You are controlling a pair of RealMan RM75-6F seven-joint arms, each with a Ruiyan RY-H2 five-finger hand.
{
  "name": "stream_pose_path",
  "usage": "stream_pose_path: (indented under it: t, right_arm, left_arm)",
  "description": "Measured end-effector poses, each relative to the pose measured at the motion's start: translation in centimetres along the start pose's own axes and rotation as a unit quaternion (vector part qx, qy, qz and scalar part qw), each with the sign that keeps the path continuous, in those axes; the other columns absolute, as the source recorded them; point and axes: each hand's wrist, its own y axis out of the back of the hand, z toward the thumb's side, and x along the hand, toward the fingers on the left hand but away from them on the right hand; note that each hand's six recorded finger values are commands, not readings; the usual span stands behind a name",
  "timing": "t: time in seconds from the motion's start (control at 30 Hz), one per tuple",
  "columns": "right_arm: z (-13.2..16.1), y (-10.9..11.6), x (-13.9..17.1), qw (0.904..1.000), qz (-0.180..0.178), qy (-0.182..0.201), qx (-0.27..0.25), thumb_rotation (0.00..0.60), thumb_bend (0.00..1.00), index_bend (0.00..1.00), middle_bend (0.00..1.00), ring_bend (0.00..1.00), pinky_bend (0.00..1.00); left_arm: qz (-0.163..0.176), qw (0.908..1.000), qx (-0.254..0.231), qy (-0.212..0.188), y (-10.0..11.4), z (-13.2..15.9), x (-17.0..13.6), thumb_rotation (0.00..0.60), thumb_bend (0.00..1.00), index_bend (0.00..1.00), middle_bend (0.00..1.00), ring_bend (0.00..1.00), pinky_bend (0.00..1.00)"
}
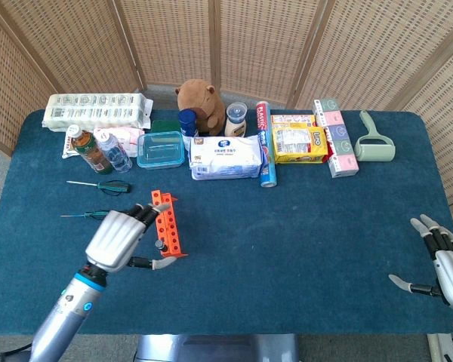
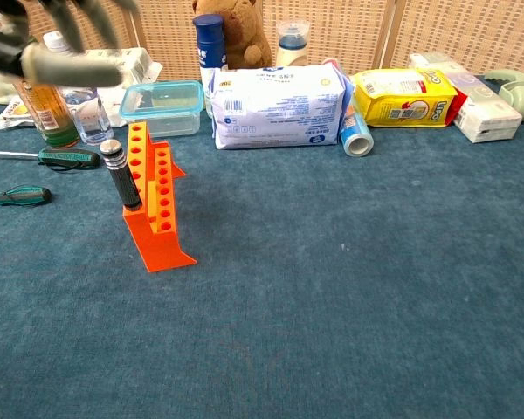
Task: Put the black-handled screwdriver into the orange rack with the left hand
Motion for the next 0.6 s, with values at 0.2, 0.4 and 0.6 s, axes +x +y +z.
stream_pose_path:
  t: [0.2, 0.4, 0.6]
  right_arm:
    - [0.1, -0.2, -0.1, 1.0000, 0.000, -0.001, 0.006, 0.411, 0.00, 0.04, 0.00, 0.00, 0.00]
    - [0.6, -0.5, 0.0, 0.9999, 0.001, 0.004, 0.013, 0.411, 0.00, 0.04, 0.00, 0.00, 0.00]
    - [1.0, -0.2, 0.4, 0.9998, -0.012, 0.010, 0.014, 0.412, 0.00, 0.04, 0.00, 0.00, 0.00]
  left_arm:
    - [0.025, 0.9993, 0.024, 0.015, 0.6, -3.7, -2.0, 0.600, 0.01, 0.00, 0.00, 0.00, 0.28]
    - [0.063, 0.9947, 0.060, 0.055, 0.6, -9.6, -6.0, 0.600, 0.04, 0.00, 0.00, 0.00, 0.23]
    - [0.072, 0.9903, 0.039, 0.112, -0.6, -14.4, -10.9, 0.600, 0.05, 0.00, 0.00, 0.00, 0.23]
